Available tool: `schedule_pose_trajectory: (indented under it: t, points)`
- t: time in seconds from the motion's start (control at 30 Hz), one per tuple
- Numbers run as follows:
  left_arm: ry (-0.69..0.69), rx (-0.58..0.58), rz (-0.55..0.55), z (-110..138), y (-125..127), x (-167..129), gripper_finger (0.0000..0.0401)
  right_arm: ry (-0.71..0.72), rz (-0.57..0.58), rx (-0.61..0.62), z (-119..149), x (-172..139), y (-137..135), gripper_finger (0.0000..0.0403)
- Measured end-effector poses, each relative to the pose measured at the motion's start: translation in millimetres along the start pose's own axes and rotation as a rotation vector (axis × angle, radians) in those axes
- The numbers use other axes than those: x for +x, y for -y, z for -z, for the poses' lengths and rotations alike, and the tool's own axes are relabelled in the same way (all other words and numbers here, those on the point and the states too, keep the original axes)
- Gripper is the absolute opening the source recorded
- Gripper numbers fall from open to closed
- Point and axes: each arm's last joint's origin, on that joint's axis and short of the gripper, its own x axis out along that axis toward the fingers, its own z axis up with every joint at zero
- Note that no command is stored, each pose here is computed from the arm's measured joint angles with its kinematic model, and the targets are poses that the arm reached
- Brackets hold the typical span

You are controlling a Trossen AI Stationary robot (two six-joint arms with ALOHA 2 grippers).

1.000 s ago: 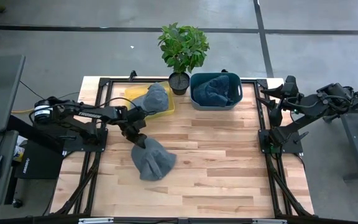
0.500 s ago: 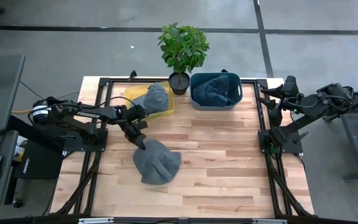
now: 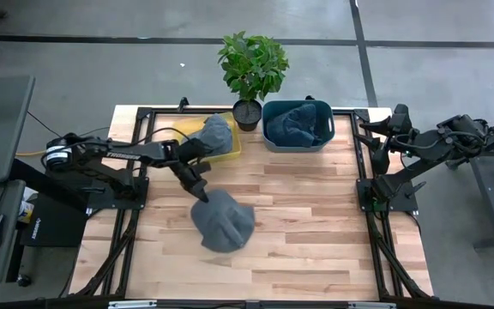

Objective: Pick & Place hat
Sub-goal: Put the gray cap into the yellow bin

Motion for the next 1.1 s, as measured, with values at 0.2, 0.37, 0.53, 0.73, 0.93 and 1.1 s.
schedule_pose_trajectory:
  t: [0.2,0.37,0.53,0.73,0.93,1.1]
  points:
    - [0.054,0.094,0.049,-12.8,28.3,-11.4,0.0007,0.000,0.000,-0.007,0.0,0.0,0.0,0.0154]
    - [0.149,0.174,0.067,-9.3,47.1,-28.2,0.0007,0.000,-0.001,-0.007,-0.1,0.0,-0.1,0.0154]
    - [0.270,0.192,0.049,7.5,60.7,-51.1,0.0007,0.000,-0.001,-0.006,-0.1,0.0,-0.1,0.0154]
    - [0.471,0.198,-0.009,35.1,71.1,-81.9,0.0007,0.004,0.007,-0.007,-0.2,0.0,0.2,0.0154]
    - [0.691,0.182,-0.042,65.6,75.3,-110.9,0.0007,0.011,0.020,-0.011,-0.4,0.0,0.6,0.0154]
    - [0.907,0.117,-0.072,90.0,72.5,-132.2,0.0007,0.019,0.036,-0.011,-0.6,-0.1,1.1,0.0154]
